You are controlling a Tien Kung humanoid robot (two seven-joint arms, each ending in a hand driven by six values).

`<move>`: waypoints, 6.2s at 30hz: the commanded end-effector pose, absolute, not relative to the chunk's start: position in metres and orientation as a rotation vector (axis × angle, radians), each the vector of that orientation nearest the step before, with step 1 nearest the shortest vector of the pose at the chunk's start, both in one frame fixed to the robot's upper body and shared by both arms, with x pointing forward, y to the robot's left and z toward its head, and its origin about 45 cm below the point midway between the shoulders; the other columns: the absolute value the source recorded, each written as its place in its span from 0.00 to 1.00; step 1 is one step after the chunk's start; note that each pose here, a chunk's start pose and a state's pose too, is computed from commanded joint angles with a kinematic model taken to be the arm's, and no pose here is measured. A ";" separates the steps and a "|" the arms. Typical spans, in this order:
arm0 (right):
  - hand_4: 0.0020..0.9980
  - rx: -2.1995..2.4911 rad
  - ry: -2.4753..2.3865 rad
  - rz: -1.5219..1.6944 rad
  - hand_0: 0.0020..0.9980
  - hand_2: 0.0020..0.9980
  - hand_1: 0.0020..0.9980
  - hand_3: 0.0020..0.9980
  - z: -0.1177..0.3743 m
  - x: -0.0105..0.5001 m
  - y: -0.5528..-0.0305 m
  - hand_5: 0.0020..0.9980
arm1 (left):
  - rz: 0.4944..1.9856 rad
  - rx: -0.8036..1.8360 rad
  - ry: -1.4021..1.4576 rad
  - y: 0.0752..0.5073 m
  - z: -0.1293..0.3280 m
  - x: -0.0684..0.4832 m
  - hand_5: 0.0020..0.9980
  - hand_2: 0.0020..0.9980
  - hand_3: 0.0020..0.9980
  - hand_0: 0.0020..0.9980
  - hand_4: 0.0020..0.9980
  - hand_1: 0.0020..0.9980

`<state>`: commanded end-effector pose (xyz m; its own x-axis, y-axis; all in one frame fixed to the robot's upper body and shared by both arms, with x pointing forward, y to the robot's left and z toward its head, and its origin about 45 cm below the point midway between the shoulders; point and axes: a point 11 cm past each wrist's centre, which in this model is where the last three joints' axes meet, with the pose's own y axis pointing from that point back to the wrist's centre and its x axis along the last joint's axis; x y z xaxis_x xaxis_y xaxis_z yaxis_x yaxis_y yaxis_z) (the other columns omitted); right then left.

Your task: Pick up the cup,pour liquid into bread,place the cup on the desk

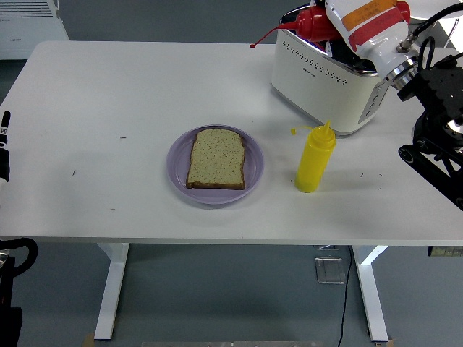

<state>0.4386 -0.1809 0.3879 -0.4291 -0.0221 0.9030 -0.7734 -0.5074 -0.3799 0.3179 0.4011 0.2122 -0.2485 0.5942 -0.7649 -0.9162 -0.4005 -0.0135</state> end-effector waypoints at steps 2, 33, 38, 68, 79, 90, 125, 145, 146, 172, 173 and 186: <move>0.45 1.288 -1.078 2.000 0.16 0.40 0.29 0.50 0.378 0.436 -0.172 0.16 | 1.834 -0.861 0.548 0.401 0.211 0.317 1.00 0.73 0.72 0.81 0.49 0.74; 0.42 1.721 -1.657 1.719 0.16 0.39 0.29 0.49 0.384 0.406 -0.188 0.15 | 1.829 -0.868 0.548 0.400 0.213 0.319 1.00 0.73 0.72 0.81 0.49 0.74; 0.42 1.893 -1.886 1.531 0.16 0.39 0.29 0.49 0.392 0.401 -0.208 0.15 | 1.831 -0.868 0.549 0.400 0.213 0.319 1.00 0.73 0.72 0.81 0.49 0.74; 0.40 2.080 -2.657 0.316 0.17 0.39 0.29 0.49 0.307 0.393 -0.334 0.16 | 1.827 -0.860 0.556 0.398 0.211 0.320 1.00 0.73 0.72 0.81 0.49 0.74; 0.40 1.968 -2.682 0.468 0.20 0.39 0.28 0.49 0.277 0.376 -0.348 0.17 | 1.829 -0.861 0.557 0.398 0.211 0.319 1.00 0.73 0.72 0.81 0.49 0.74; 0.40 1.783 -2.791 0.493 0.26 0.39 0.31 0.49 0.234 0.361 -0.356 0.17 | 1.827 -0.851 0.563 0.396 0.208 0.319 1.00 0.73 0.72 0.81 0.49 0.74; 0.39 1.908 -2.638 0.216 0.30 0.39 0.33 0.48 0.176 0.365 -0.293 0.19 | 1.825 -0.849 0.565 0.395 0.208 0.319 1.00 0.73 0.72 0.81 0.49 0.74; 0.38 1.919 -2.567 0.194 0.31 0.39 0.33 0.48 0.160 0.365 -0.281 0.19 | 1.826 -0.851 0.563 0.396 0.208 0.319 1.00 0.73 0.72 0.81 0.49 0.74; 0.38 1.917 -2.564 0.195 0.31 0.39 0.33 0.48 0.159 0.365 -0.282 0.19 | 1.827 -0.851 0.563 0.396 0.208 0.319 1.00 0.73 0.72 0.81 0.49 0.74; 0.39 1.897 -2.543 0.199 0.31 0.39 0.33 0.49 0.152 0.366 -0.282 0.19 | 1.828 -0.852 0.563 0.396 0.208 0.319 1.00 0.73 0.72 0.81 0.49 0.74; 0.39 1.898 -2.541 0.200 0.31 0.39 0.33 0.49 0.152 0.366 -0.282 0.19 | 1.828 -0.852 0.563 0.396 0.208 0.319 1.00 0.73 0.72 0.81 0.49 0.74; 0.47 1.914 -2.508 0.223 0.31 0.40 0.34 0.49 0.148 0.362 -0.278 0.16 | 1.828 -0.850 0.564 0.396 0.208 0.319 1.00 0.73 0.72 0.81 0.49 0.74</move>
